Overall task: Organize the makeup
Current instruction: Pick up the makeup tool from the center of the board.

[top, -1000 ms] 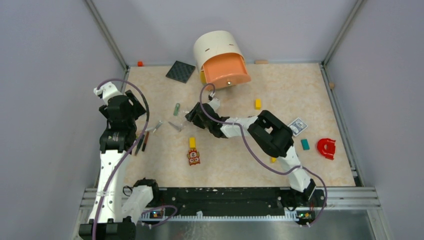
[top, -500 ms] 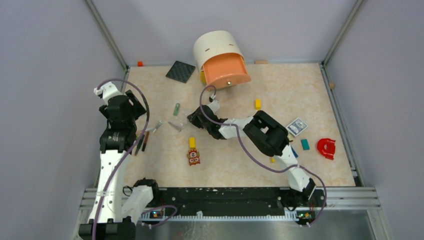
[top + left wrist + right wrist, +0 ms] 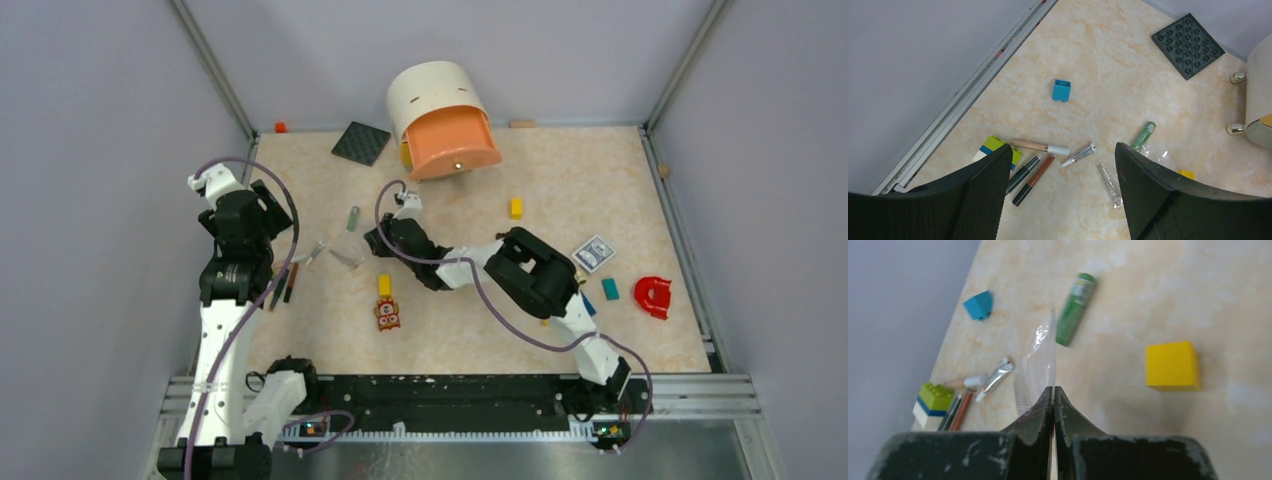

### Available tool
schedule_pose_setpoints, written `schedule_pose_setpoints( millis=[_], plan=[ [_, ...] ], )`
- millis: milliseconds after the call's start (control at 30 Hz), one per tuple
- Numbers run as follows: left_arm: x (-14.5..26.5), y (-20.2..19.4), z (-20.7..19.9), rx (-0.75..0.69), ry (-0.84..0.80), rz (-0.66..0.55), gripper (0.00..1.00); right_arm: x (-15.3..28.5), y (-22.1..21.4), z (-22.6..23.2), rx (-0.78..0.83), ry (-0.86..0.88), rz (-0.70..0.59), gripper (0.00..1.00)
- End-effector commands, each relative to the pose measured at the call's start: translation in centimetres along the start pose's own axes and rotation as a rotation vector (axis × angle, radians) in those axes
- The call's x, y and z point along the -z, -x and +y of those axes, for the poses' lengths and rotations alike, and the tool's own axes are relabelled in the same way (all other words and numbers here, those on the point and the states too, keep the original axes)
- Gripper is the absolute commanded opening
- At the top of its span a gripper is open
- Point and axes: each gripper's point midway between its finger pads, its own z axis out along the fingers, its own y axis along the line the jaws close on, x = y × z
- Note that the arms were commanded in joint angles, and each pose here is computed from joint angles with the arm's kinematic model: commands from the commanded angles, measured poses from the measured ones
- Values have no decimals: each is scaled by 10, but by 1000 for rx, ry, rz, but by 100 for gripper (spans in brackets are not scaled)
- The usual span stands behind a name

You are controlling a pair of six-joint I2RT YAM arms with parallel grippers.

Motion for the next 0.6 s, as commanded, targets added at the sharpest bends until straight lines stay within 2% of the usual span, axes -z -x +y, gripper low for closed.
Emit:
schedule_pose_setpoints(
  millis=[0, 200, 367, 567],
  plan=[
    [-1, 7, -4, -1, -17, -30, 81, 38, 71, 107, 181, 334, -158, 0],
    [-2, 7, -4, -1, -17, -30, 81, 75, 120, 152, 333, 419, -213, 0],
    [-1, 7, -4, -1, -18, -32, 81, 99, 167, 172, 430, 382, -243, 0],
    [0, 8, -5, 1, -22, -35, 81, 118, 239, 153, 389, 248, -336, 0]
  ],
)
